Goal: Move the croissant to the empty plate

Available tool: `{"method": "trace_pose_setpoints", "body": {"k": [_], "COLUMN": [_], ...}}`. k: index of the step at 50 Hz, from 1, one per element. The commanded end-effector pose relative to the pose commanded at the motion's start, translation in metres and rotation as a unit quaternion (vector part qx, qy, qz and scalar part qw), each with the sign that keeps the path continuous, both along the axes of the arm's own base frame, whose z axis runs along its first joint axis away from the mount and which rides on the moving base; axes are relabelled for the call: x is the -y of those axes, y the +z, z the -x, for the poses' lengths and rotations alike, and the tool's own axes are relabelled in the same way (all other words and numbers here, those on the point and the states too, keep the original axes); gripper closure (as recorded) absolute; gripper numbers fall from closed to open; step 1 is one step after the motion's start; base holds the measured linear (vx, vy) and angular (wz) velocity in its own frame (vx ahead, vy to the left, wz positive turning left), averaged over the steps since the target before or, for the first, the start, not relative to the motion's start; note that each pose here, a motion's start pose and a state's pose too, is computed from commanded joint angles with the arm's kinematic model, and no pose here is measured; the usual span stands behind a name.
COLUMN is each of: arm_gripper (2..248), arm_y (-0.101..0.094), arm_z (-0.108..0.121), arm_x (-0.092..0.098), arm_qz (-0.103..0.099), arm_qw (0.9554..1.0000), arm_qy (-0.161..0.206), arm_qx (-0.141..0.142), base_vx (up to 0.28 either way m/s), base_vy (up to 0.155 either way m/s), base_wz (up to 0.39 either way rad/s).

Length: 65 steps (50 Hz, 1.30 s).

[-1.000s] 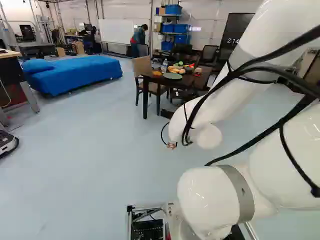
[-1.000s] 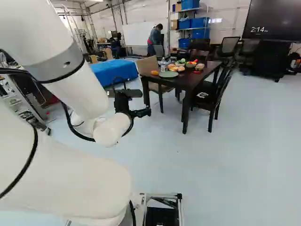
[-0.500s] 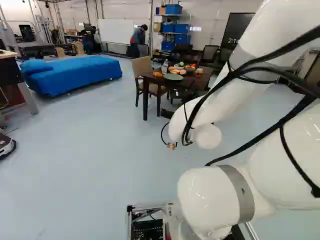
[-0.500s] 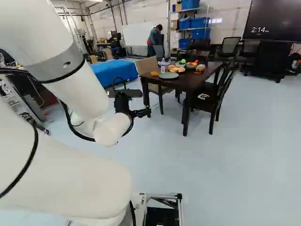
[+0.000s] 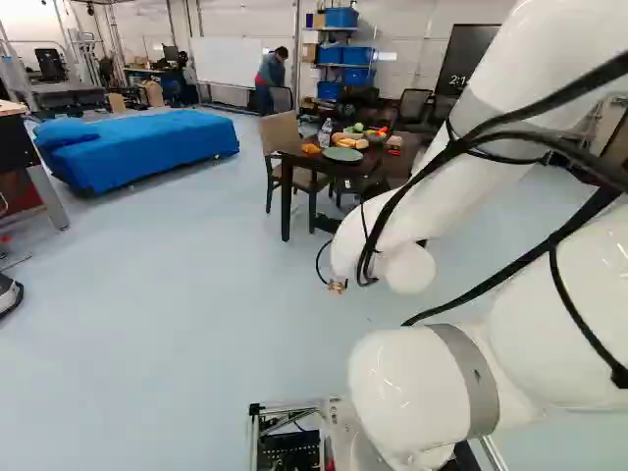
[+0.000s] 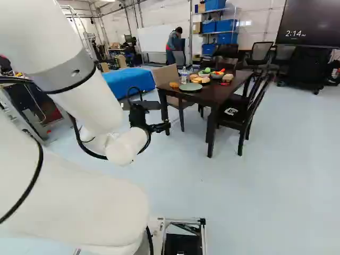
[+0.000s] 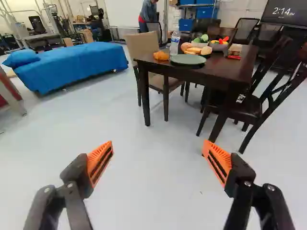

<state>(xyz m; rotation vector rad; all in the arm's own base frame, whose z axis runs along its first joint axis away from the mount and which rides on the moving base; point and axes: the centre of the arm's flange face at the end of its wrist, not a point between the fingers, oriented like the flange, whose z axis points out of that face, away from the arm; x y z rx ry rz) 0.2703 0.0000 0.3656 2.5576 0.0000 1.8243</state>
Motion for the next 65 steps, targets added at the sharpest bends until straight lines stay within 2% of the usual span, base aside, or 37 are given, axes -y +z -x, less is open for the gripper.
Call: {"method": "trace_pose_setpoints", "body": {"k": [29,65], "arm_gripper": [3,3], "arm_y": [0.0000,0.0000], "arm_z": [0.0000,0.0000], "arm_x": [0.0000,0.0000], "arm_qz": [0.000,0.000], "arm_qw": [1.0000,1.0000], "arm_qy": [0.000,0.000], "arm_qx": [0.000,0.000], "base_vx": [0.211,0.192], "base_vy": [0.007,0.053], "base_wz": [-0.008,-0.019]}}
